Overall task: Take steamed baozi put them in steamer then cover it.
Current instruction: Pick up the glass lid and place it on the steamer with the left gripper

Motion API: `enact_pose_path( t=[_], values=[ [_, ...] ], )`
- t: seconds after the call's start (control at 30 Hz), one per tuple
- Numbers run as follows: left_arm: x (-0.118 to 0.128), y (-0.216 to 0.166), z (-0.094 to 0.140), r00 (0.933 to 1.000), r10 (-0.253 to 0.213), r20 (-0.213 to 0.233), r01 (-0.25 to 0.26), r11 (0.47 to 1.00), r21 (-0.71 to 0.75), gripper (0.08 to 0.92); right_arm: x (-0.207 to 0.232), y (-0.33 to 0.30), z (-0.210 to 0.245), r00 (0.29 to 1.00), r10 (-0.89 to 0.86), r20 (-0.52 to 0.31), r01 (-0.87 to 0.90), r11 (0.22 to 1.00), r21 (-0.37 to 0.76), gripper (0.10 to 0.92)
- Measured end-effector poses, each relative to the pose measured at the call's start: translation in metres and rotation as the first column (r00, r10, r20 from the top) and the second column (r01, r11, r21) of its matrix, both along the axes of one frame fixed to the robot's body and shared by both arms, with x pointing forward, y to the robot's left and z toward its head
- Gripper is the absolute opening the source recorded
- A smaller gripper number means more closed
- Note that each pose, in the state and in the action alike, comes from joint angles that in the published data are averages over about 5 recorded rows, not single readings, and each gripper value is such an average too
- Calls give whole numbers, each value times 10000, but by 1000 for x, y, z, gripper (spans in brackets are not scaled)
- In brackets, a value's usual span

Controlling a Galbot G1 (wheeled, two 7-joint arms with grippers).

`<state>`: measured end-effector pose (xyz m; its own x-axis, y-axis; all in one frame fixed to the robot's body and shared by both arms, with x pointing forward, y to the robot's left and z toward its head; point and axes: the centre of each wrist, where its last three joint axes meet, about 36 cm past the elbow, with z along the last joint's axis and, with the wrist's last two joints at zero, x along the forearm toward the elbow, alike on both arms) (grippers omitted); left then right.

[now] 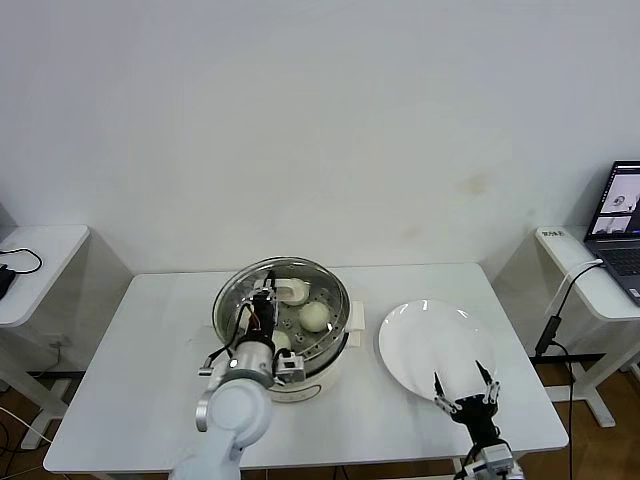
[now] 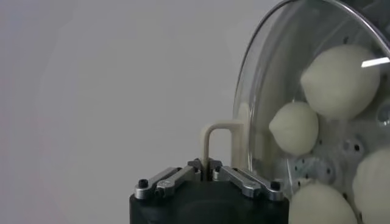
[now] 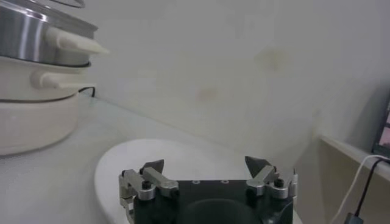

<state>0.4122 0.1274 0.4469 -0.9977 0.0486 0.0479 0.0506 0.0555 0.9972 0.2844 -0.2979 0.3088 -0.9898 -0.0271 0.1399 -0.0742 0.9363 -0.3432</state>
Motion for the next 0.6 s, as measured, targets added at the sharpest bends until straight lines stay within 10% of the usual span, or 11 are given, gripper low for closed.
enact_pose_path(
  t=[0.6],
  values=[
    [6,-9,-11,10000,15,-25,-14,9988,483,139,0,2,-4,9999,94,-78,-94,10000,10,823]
  ],
)
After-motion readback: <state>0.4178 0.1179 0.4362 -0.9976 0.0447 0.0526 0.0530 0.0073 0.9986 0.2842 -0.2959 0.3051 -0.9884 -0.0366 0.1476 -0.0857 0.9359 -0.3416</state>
